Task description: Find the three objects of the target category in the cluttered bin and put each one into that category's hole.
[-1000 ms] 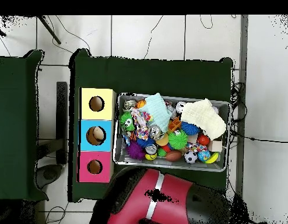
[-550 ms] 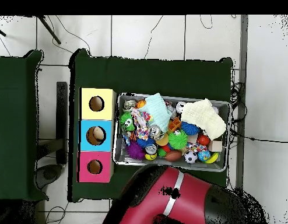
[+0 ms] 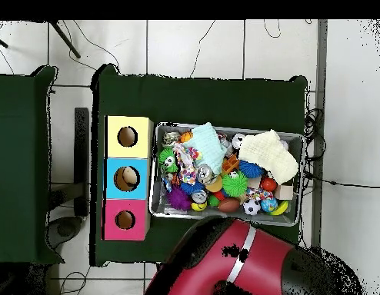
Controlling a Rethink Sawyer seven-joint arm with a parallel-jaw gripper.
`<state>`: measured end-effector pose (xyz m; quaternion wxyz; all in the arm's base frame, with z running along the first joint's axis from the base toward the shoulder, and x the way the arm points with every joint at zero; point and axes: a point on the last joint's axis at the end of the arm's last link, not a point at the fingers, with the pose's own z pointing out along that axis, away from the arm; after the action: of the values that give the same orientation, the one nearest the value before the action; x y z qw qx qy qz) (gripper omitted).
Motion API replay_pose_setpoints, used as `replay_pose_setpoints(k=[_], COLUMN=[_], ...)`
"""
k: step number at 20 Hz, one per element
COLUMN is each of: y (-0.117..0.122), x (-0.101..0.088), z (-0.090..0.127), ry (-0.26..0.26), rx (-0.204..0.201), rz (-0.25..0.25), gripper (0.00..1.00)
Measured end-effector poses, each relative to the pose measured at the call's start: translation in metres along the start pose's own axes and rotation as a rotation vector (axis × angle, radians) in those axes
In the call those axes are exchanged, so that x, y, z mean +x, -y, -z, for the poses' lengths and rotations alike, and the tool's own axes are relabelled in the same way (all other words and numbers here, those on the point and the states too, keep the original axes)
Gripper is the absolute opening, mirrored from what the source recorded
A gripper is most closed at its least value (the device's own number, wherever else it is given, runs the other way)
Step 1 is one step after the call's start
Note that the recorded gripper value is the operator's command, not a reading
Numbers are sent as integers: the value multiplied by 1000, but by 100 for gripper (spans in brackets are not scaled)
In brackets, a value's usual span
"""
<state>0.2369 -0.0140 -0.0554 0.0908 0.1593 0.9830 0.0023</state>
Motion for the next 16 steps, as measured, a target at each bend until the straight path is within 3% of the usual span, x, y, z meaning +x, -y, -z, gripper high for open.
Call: replay_pose_setpoints(k=[10, 16], y=[40, 54], x=[-20, -27], z=[-7, -10], ry=[103, 170], rx=[32, 27], rz=[-25, -9], gripper=[100, 100])
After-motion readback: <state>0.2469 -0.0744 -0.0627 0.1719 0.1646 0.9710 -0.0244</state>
